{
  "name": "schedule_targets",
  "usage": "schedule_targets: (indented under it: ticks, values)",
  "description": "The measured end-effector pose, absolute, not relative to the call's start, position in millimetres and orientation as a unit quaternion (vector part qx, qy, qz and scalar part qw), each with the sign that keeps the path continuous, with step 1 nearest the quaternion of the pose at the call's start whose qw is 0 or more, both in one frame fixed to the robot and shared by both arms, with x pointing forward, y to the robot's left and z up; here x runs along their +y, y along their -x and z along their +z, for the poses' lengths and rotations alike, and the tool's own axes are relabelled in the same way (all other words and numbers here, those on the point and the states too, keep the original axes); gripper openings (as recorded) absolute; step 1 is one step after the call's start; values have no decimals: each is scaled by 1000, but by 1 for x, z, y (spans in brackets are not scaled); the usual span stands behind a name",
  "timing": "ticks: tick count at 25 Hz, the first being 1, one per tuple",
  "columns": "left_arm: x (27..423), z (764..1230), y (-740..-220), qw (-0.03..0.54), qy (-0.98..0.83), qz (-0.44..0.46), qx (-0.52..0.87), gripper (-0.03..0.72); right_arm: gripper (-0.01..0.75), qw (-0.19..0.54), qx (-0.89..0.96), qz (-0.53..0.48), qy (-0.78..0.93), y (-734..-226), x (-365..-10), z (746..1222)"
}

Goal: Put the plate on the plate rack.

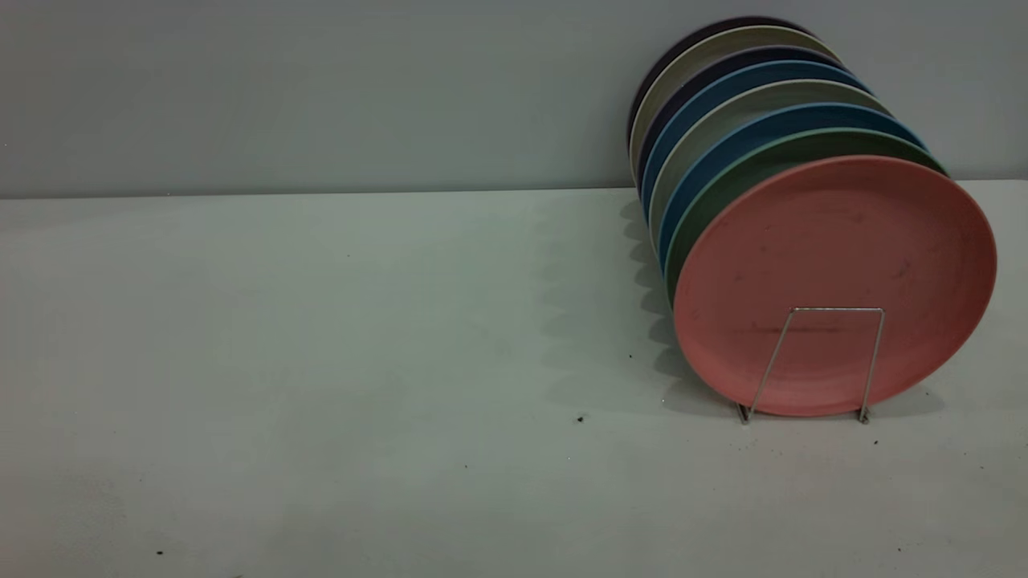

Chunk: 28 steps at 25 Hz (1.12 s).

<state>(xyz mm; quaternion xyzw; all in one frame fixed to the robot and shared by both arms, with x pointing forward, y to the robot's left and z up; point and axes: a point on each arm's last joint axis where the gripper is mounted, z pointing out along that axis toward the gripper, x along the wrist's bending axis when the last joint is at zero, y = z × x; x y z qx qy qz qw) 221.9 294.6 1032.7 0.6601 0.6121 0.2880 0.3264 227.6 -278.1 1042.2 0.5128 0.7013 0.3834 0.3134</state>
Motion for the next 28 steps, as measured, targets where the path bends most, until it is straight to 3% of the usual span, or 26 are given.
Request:
schedule_targets:
  ticks: [28]
  values:
    - [295, 1033, -222, 326, -660, 288, 612, 435, 460, 350, 649, 336, -585, -229, -295, 1040]
